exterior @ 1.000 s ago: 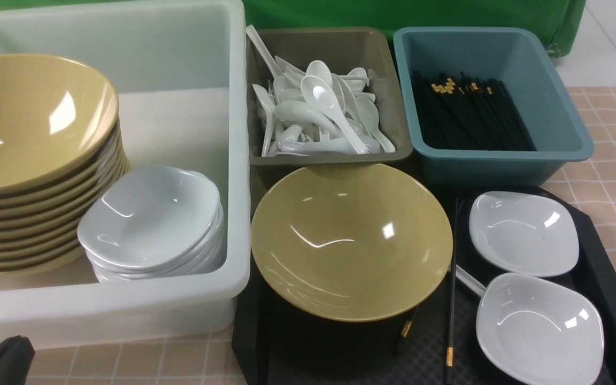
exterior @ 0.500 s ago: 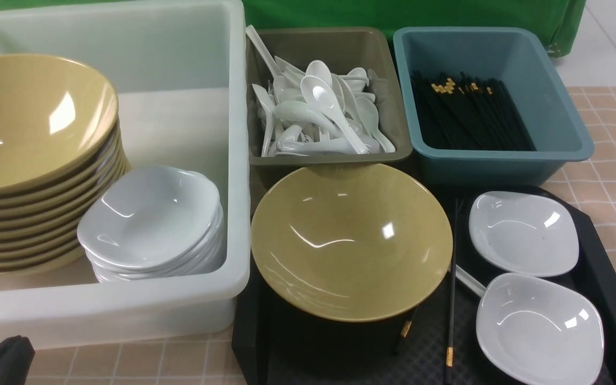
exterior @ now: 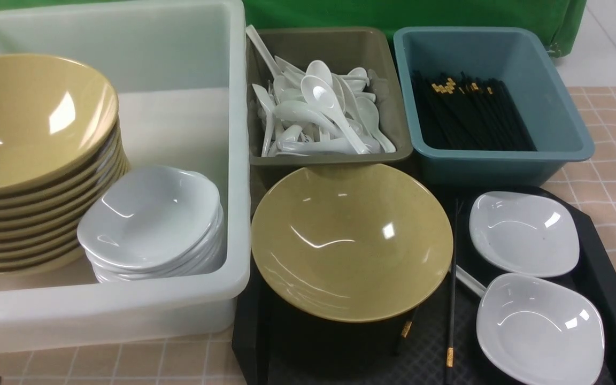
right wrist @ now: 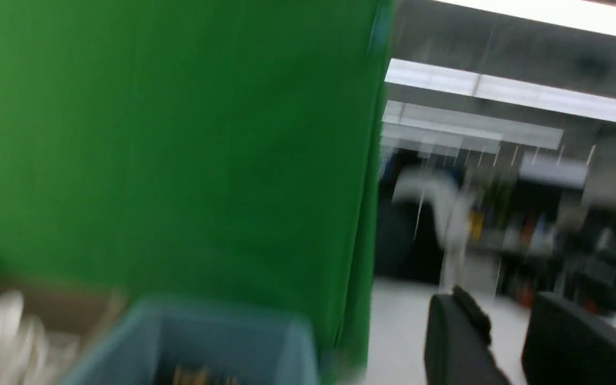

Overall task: On brown table put chopsticks spoon bowls plates into blue grey white boxes.
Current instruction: 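Grasp the large bowl on the tray by its rim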

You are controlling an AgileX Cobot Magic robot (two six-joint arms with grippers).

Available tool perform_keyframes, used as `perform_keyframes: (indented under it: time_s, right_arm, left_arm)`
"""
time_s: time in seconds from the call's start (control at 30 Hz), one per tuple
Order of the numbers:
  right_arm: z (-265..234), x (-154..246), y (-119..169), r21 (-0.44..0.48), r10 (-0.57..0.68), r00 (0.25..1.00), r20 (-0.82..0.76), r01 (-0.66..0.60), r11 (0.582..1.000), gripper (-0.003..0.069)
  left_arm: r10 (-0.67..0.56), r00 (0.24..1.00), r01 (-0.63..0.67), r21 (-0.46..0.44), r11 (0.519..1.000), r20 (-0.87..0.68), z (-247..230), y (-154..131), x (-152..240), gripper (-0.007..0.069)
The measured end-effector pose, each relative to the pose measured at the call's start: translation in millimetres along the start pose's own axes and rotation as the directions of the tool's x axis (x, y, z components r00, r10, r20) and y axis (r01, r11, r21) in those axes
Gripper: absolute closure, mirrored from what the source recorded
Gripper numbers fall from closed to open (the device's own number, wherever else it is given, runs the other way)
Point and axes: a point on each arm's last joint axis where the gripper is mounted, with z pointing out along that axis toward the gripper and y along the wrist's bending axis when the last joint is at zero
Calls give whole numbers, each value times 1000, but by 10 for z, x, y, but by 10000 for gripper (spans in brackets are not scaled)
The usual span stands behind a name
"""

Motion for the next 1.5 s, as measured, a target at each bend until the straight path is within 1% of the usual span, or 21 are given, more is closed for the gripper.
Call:
perform_keyframes:
  time_s: [0.07,0.2,0.23,0.27,0.43,0.5,0.67,0.77,0.87,0.97,1.07,1.1,1.13,1.17,1.2,1.23,1.27,1.33,1.37,1.4,1.5]
  right_arm:
    - [-3,-78,-15,16,15,996,86,-16,1000,423]
    - [-30,-226,-44,-1,189,949,253,-195,981,423]
    - [-56,-308,-61,-52,328,881,341,-330,942,423]
    - [-70,-343,-69,-75,369,850,377,-369,926,423]
    - [-27,-499,-91,-98,408,821,399,-404,909,423]
    - [61,-803,-127,-107,409,813,414,-403,909,423]
    - [272,-1234,-165,-56,335,902,272,-332,941,423]
    - [494,-1207,-140,-14,211,977,-27,-211,977,423]
    - [601,-1009,-103,-12,181,952,-246,-190,982,429]
    - [617,-697,-7,-25,191,809,-556,-246,969,483]
    - [559,-565,94,-92,140,699,-701,-284,954,564]
    - [555,-546,106,-108,121,686,-717,-281,954,583]
    - [537,-494,141,-174,39,653,-757,-258,950,613]
    - [530,-449,162,-223,-26,627,-778,-237,945,621]
    - [529,-436,168,-240,-47,622,-782,-230,943,622]
    - [521,-372,185,-290,-112,604,-789,-205,935,623]
    - [523,-360,188,-300,-125,601,-789,-200,933,623]
    - [503,-248,211,-335,-168,593,-787,-183,924,623]
    - [495,-211,217,-337,-172,590,-789,-182,924,623]
    - [488,-151,227,-334,-165,604,-780,-180,925,623]
    - [460,-21,251,-306,-122,622,-773,-198,931,623]
  left_arm:
    - [1,993,1,-8,1000,120,-7,8,-109,624]
    - [-11,951,17,-17,1000,309,-45,20,-281,624]
    - [-23,917,34,-19,999,397,-75,28,-361,624]
    - [-39,903,50,-16,999,428,-88,33,-388,624]
    - [-114,895,114,25,993,431,-56,23,-613,624]
    - [-116,908,107,46,993,402,15,-3,-1012,624]
    - [-86,962,78,40,996,261,270,-27,-1495,622]
    - [-94,991,91,37,995,97,631,-41,-1482,622]
    - [-129,989,131,35,991,-71,878,-63,-1349,622]
    - [-142,892,167,23,986,-428,1220,-141,-1129,621]
    - [-91,701,183,55,981,-707,1462,-297,-947,621]
    - [-86,687,191,66,979,-722,1476,-323,-940,621]
    - [-16,588,206,130,970,-809,1601,-465,-879,621]
    - [37,530,239,192,952,-847,1699,-605,-861,621]
    - [41,512,248,194,949,-858,1704,-630,-831,621]
    - [127,443,298,279,913,-888,1829,-853,-770,621]
    - [132,450,305,291,907,-883,1831,-874,-796,621]
    - [264,390,370,412,833,-882,1928,-1245,-703,621]
    - [293,380,378,436,817,-878,1956,-1323,-679,621]
    - [381,360,399,510,762,-852,1963,-1569,-630,621]
    - [530,305,399,612,683,-791,1979,-2008,-456,621]
